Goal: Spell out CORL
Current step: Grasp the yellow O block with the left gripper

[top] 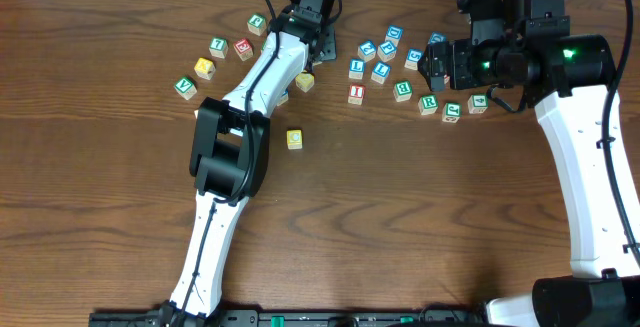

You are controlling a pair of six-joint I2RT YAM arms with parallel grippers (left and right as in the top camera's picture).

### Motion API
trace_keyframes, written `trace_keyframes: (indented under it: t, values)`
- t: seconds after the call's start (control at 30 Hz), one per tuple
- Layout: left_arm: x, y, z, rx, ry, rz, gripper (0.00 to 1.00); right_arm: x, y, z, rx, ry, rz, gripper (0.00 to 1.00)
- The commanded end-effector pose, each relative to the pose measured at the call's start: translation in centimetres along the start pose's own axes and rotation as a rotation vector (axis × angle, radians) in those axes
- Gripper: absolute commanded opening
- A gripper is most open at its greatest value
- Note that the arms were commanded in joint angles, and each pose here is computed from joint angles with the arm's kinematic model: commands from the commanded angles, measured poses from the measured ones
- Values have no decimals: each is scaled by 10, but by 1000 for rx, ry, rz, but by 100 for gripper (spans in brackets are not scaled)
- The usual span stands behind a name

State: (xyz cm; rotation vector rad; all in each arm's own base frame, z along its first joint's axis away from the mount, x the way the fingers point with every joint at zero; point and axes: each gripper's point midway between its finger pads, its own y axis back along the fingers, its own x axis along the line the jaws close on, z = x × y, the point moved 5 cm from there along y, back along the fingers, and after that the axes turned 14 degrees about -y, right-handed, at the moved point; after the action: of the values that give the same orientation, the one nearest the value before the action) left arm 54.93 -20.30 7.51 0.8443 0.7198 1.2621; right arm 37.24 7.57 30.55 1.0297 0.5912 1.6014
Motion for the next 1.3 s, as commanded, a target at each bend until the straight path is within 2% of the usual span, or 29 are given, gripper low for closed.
trace_keyframes:
  t: [0.0, 0.2, 0.23, 0.4, 0.83, 1.07, 1.27]
  values:
    - [0, -3, 2, -8, 15, 19, 56, 2, 7, 5, -18, 8, 15, 99]
    - [0, -3, 2, -8, 15, 19, 54, 2, 7, 5, -18, 8, 15, 99]
    - [0, -3, 2, -8, 15, 19, 51, 2, 7, 5, -18, 8, 16, 99]
    - [0, -3, 2, -8, 15, 19, 47, 2, 7, 5, -18, 8, 15, 99]
    - [0, -3, 2, -6, 14, 20, 40, 2, 7, 5, -18, 8, 15, 99]
    - [0, -3, 2, -4, 14, 20, 31, 2, 7, 5, -18, 8, 15, 99]
    - [1, -3, -3, 20, 11, 24, 30, 2, 7, 5, -18, 8, 16, 99]
